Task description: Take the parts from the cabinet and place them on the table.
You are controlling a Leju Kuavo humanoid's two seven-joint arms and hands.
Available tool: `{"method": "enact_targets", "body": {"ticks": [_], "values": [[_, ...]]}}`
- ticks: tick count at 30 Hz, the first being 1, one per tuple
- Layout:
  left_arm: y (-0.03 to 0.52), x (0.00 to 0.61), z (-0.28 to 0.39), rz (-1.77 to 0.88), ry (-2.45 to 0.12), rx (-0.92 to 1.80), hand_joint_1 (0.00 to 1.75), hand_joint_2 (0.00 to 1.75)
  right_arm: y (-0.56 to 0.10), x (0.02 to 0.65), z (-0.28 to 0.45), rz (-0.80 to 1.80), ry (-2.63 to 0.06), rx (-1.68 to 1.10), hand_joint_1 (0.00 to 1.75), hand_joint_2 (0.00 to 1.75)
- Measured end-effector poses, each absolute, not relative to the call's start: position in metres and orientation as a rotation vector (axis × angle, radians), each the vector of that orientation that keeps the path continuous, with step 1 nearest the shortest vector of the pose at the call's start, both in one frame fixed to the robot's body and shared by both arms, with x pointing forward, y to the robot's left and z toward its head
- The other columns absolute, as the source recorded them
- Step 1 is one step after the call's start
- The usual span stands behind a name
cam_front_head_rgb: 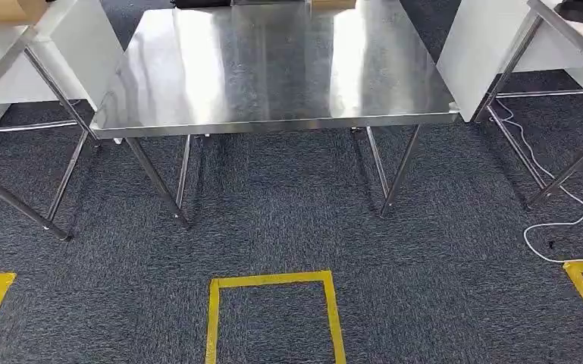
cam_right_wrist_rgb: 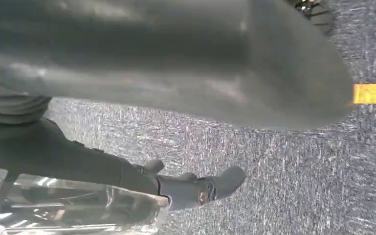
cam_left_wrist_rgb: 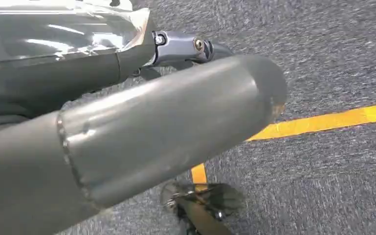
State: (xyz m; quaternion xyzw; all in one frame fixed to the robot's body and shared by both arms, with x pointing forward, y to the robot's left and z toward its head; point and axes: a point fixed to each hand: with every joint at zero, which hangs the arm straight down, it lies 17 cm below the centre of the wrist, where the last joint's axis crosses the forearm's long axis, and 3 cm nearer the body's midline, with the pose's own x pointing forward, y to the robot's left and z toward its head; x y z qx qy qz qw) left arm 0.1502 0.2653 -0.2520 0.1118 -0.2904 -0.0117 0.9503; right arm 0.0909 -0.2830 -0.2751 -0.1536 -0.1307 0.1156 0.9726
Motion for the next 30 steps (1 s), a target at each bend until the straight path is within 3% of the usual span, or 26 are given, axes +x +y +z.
{"method": "enact_targets", "body": {"ticks": [30], "values": [[0.2651, 0.1497, -0.2525, -0.031, -0.583, 0.234, 0.00, 0.00, -0.2787, 0.0873, -0.2760, 0.216, -0.248, -0.296, 0.00, 0.00]]}}
